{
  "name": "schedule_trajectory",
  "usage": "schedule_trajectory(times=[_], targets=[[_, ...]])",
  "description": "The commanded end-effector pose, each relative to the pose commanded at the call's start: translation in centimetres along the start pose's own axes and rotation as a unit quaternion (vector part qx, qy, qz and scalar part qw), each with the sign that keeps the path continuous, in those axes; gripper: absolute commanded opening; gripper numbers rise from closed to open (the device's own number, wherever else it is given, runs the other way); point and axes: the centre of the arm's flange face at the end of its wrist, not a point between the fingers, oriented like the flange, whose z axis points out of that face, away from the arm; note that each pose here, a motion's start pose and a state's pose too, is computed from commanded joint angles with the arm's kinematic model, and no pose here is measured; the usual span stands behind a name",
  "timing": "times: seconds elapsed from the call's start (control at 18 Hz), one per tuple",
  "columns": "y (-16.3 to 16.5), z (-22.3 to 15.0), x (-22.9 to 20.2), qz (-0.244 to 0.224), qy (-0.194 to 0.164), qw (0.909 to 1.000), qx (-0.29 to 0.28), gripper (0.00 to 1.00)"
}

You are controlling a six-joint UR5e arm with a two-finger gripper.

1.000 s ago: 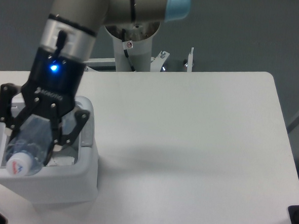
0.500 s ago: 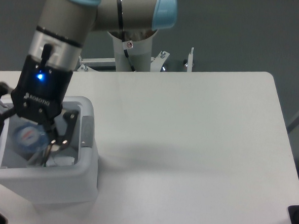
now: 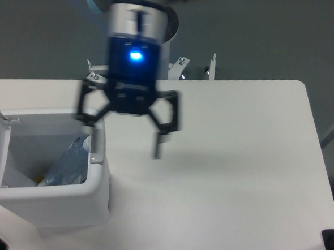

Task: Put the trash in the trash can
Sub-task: 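Open the gripper to release the bottle and raise away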

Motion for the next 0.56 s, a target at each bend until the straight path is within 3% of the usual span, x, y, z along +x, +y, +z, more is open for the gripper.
schedule_trajectory(times=[0.11, 0.28, 0.44, 0.56], targets=[[0.5, -0.4, -2.4, 0.026, -0.027, 0.9991, -0.019, 1.00], [2.2, -0.8, -3.4, 0.104, -0.020, 0.9917, -0.073, 1.00], [4.6, -0.7, -4.5, 0.175, -0.001, 0.9742, -0.142, 1.00], [5.3, -1.8, -4.7, 0.187, 0.000, 0.9655, -0.181, 1.00]])
